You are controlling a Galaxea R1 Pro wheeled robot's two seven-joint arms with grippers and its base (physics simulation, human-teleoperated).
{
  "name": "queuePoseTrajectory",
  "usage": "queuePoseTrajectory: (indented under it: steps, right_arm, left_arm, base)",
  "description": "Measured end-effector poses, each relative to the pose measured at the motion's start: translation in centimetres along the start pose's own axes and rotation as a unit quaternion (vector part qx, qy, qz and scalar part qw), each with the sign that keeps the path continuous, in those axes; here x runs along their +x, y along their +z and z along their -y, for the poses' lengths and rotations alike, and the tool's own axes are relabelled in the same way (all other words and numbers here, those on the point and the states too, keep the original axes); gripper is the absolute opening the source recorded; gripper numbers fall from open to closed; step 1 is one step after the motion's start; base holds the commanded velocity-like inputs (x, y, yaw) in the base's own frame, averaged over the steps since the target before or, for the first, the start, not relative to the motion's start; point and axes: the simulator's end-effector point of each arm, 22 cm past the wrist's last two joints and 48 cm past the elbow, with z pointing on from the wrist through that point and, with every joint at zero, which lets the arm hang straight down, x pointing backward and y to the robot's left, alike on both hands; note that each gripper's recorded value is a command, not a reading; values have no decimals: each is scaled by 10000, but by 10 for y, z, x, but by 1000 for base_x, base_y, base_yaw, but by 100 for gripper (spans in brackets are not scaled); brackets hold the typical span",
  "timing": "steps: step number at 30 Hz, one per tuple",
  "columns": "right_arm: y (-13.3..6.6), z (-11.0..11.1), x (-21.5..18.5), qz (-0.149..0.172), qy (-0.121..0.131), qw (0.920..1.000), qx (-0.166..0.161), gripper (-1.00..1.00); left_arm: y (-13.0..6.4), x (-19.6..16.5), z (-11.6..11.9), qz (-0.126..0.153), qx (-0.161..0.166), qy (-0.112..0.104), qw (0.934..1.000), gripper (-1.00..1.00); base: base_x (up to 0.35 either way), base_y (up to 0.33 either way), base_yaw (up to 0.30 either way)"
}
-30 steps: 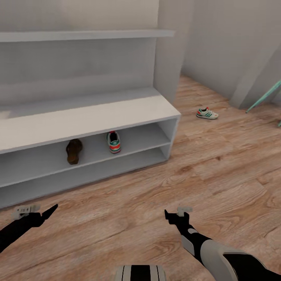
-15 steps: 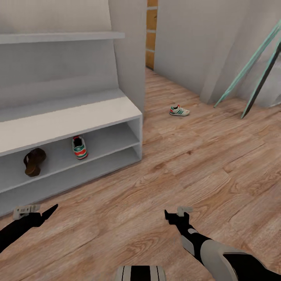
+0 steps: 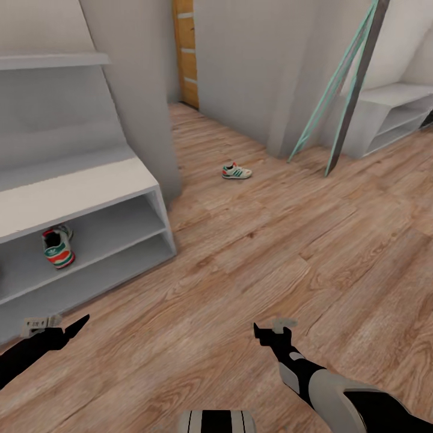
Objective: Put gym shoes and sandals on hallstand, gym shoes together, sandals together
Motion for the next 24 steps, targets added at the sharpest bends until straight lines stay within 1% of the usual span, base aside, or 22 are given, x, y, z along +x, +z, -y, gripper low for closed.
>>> queuePoseTrajectory:
  steps: [8, 16, 20, 24]
  right_arm:
    - [-1, 0, -2, 18, -1, 10000, -4, 100]
    - [-1, 0, -4, 33, -2, 10000, -2, 100]
    - [-2, -1, -6, 42, -2, 10000, -2, 100]
    - [-2, 0, -5, 18, 0, 10000, 1, 100]
  left_arm:
    - [-1, -2, 0, 19, 4, 4, 10000, 100]
    - [-1, -4, 1, 42, 9, 5, 10000, 100]
    - [-2, -5, 1, 53, 11, 5, 10000, 100]
    - [-2, -5, 1, 57, 13, 5, 10000, 100]
  base:
    - [169, -312, -278]
    - [242, -254, -261]
    - [262, -236, -145]
    - [269, -225, -37]
